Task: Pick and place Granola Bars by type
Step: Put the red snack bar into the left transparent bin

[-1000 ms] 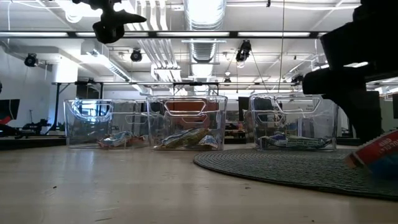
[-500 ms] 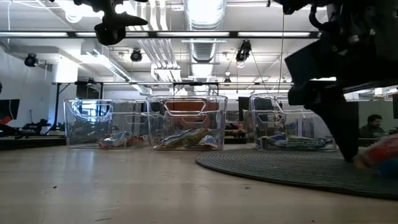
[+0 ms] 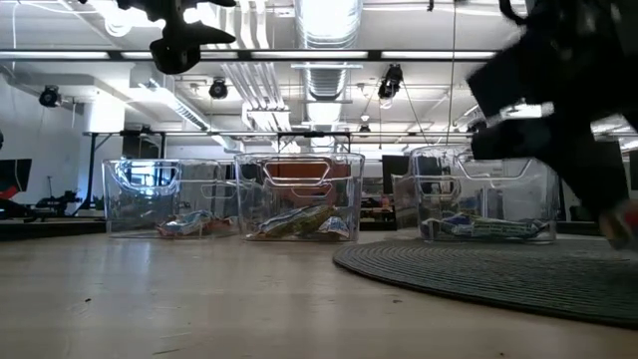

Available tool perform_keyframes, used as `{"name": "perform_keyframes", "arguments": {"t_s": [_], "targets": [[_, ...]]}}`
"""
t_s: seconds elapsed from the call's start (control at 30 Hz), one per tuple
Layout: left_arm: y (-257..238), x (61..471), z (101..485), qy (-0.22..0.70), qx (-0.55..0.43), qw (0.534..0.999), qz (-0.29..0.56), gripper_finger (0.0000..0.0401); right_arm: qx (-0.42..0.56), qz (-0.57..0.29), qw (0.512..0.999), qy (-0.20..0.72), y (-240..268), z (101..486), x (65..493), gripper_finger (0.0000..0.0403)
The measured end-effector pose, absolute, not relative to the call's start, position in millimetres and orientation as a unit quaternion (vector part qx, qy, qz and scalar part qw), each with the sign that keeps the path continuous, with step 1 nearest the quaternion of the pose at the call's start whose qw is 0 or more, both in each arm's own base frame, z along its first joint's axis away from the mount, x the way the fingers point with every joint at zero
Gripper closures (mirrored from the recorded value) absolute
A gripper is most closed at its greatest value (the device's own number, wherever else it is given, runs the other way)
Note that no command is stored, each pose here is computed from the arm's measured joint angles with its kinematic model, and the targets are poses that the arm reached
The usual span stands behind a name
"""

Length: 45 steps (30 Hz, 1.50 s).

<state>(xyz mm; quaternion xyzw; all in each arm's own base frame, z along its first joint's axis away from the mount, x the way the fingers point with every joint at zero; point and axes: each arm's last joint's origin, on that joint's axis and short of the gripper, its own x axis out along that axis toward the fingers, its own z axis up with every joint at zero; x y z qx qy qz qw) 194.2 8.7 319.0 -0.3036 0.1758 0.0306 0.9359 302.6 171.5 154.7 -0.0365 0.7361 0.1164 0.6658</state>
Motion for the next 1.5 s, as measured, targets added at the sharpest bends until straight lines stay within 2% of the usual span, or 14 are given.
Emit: {"name": "perform_keyframes", "arguments": {"t_s": [0.17, 0.37, 0.63, 0.87, 1.07, 1.33, 1.5], "targets": [[9, 194, 319, 0.175, -0.304, 0.936, 0.03, 0.0218, -0.021, 0.111, 0.7, 0.705, 174, 186, 311, 0.03], [8, 194, 319, 0.177, -0.303, 0.936, 0.028, 0.0218, 0.009, 0.015, 0.759, 0.651, 153, 226, 324, 0.0306], [-5, 193, 321, 0.184, -0.307, 0.934, 0.001, 0.0218, 0.092, -0.107, 0.809, 0.571, 65, 267, 357, 0.0307], [-6, 181, 323, 0.175, -0.303, 0.936, 0.045, 0.0218, 0.175, -0.138, 0.861, 0.457, -2, 306, 387, 0.031], [6, 174, 319, 0.13, -0.453, 0.861, 0.192, 0.0218, 0.194, -0.169, 0.863, 0.434, -34, 316, 400, 0.031], [21, 191, 308, 0.164, -0.484, 0.837, 0.194, 0.0218, 0.17, -0.16, 0.864, 0.445, -37, 310, 412, 0.031], [28, 203, 311, 0.134, -0.513, 0.832, 0.163, 0.0218, 0.144, -0.158, 0.858, 0.467, -32, 297, 418, 0.031]]}}
